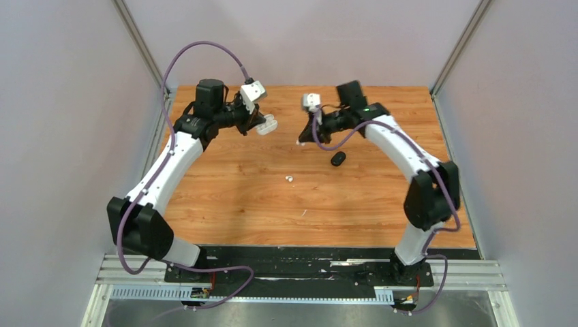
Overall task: Insert the wireless bluetooth earbuds into the charging case
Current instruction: Pick up the left earbud from the center of the board, then insert the left earbud into the left side groove of the charging case.
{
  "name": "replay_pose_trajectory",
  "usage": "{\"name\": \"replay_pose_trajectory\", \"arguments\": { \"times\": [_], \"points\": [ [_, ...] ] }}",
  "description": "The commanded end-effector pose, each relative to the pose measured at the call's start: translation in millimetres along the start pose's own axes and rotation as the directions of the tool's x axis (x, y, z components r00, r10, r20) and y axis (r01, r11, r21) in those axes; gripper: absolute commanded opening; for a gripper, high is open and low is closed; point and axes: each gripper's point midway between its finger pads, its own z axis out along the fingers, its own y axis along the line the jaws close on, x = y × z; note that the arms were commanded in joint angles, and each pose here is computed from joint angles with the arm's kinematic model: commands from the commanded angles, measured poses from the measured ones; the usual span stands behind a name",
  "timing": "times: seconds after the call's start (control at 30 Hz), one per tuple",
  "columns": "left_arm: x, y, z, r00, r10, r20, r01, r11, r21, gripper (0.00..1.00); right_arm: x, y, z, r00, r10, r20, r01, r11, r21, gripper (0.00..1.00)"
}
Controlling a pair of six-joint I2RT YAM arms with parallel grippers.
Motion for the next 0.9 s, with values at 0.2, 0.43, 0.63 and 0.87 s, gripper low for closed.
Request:
{"name": "replay_pose_trajectory", "arguments": {
  "times": [0.2,0.43,0.63,0.87],
  "points": [
    [-29,-3,33,0.986,0.150,0.077,-0.160,0.976,0.146,0.00,-176,13,-90,0.840,-0.487,0.241,0.452,0.872,0.186,0.00],
    [-48,-27,30,0.985,0.111,0.135,-0.142,0.958,0.248,0.00,-182,20,-52,0.784,-0.560,0.268,0.545,0.827,0.137,0.00],
    [-58,-41,21,0.989,0.040,0.144,-0.083,0.947,0.311,0.00,-177,23,-38,0.776,-0.565,0.280,0.557,0.823,0.113,0.00],
    [-64,-51,15,0.987,0.027,0.155,-0.079,0.938,0.338,0.00,-169,21,-30,0.759,-0.597,0.260,0.589,0.800,0.118,0.00]
  ]
}}
